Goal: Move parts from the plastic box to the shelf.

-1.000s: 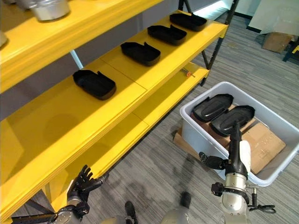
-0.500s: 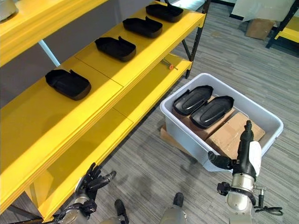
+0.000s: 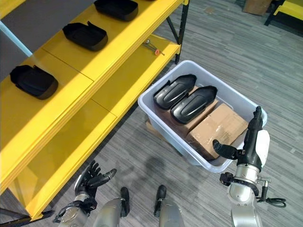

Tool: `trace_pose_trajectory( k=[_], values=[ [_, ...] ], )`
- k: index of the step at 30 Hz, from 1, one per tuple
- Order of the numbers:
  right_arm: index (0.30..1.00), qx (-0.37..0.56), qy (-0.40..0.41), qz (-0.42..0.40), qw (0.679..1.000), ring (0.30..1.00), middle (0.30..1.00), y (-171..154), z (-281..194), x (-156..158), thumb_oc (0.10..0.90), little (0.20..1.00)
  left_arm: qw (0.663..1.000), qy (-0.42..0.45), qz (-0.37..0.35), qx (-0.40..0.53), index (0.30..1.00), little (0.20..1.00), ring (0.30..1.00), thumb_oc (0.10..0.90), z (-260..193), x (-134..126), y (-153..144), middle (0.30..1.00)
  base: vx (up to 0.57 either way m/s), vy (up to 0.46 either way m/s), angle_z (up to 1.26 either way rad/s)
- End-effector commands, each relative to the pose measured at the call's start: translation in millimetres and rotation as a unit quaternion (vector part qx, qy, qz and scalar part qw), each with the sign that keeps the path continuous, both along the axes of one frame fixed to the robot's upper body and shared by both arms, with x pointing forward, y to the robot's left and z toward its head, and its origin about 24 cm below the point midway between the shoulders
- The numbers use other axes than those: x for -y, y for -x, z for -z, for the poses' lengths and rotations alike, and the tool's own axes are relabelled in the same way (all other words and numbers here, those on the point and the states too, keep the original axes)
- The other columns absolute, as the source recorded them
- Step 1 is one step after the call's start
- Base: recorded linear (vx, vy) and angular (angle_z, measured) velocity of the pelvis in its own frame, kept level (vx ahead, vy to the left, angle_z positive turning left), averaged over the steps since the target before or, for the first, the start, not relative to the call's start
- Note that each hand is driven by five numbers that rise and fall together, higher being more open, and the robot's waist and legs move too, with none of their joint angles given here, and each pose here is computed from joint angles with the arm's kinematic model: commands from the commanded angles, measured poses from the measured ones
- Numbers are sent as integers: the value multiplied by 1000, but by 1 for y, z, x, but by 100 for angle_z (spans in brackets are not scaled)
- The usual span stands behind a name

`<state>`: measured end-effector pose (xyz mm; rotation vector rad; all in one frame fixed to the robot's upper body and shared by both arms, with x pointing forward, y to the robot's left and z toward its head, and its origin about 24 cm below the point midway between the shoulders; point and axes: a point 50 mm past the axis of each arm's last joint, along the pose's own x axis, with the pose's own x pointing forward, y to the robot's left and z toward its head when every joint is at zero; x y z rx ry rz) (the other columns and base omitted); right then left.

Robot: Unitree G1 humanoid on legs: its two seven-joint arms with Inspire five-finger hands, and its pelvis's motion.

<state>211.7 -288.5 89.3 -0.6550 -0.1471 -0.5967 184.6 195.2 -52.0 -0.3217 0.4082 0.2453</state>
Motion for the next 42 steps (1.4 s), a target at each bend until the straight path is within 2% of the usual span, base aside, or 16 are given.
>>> trace_pose_trajectory(
  k=[1,4,7,12,18,26,36,42],
  values=[
    [1000,149,79,-66,983,1000,1000,-21,-67,-19,900,1000,996,-16,-39,82,1000,1000,1000,900,-30,-17,-6,1000,276,226,-122],
    [1000,145,83,-129,977,1000,1000,-37,-73,-41,900,1000,995,-3,-50,85,1000,1000,1000,900,-29,-16,-4,1000,429,556,-157],
    [1000,140,93,-127,978,1000,1000,-36,-74,-40,900,1000,994,-16,-29,106,1000,1000,1000,900,-37,-15,-13,1000,74,280,-220],
    [1000,149,92,-115,978,1000,1000,-35,-76,-39,900,1000,991,-34,-26,125,1000,1000,1000,900,-48,-19,-21,1000,27,214,-49],
    [1000,152,98,-121,976,1000,1000,-41,-79,-46,900,1000,990,-39,-34,129,1000,1000,1000,900,-51,-21,-26,1000,21,136,-22],
    [1000,156,126,-168,965,1000,1000,-55,-90,-66,900,1000,989,-35,-46,135,1000,1000,1000,900,-53,-25,-27,1000,5,-31,-27],
    [1000,163,136,-182,960,1000,1000,-60,-98,-70,900,1000,990,-35,-35,136,1000,1000,1000,900,-53,-22,-29,1000,14,-27,-1],
    [1000,187,197,-212,939,1000,1000,-81,-131,-89,900,1000,989,-37,-1,141,1000,1000,1000,900,-57,-14,-34,1000,22,-47,4]
  ],
)
